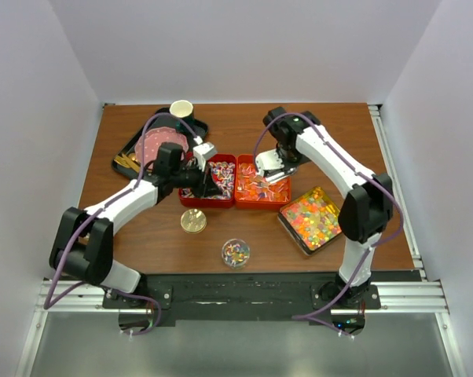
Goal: Pack the candies
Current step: Scoop the fake candies from the storage box.
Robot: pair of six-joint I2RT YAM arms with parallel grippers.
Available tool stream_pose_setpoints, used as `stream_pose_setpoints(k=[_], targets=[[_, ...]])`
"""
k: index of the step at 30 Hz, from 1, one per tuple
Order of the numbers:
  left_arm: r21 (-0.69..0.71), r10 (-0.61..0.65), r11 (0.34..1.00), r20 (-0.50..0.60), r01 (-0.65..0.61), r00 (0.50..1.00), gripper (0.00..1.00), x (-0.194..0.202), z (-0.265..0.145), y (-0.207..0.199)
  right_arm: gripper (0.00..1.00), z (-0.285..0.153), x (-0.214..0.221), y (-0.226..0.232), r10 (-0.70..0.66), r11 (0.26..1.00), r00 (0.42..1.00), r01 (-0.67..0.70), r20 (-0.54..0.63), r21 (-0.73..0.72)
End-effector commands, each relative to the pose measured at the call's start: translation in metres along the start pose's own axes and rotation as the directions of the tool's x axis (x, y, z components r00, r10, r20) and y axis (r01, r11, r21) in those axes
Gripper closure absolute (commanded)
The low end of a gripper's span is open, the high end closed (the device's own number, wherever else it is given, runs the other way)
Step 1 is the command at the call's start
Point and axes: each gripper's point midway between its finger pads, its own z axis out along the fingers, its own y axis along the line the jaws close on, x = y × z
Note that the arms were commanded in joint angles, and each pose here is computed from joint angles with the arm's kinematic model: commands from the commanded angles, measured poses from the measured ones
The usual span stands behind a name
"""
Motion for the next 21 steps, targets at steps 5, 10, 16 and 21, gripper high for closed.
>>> stream_pose_setpoints(k=[5, 10, 16, 21], targets=[[0.048, -0.103, 0.994, 0.122, 0.098, 0.987, 1.0, 0.003, -0.003, -0.017, 1.0, 0.005, 0.014, -0.045, -0.278, 0.956, 0.902, 0.295, -0.332, 0.001], [0.049, -0.158, 0.987, 0.096, 0.154, 0.983, 1.0, 0.019, 0.005, -0.011, 1.0, 0.013, 0.013, -0.065, -0.3, 0.939, 0.84, 0.343, -0.452, 0.015], [0.065, -0.2, 0.979, 0.087, 0.194, 0.976, 1.0, 0.034, 0.01, -0.01, 1.0, 0.016, 0.006, -0.081, -0.296, 0.929, 0.786, 0.369, -0.542, 0.028], [0.067, -0.228, 0.972, 0.069, 0.223, 0.971, 1.0, 0.042, 0.017, -0.007, 1.0, 0.028, -0.014, -0.081, -0.318, 0.911, 0.745, 0.411, -0.586, 0.028]])
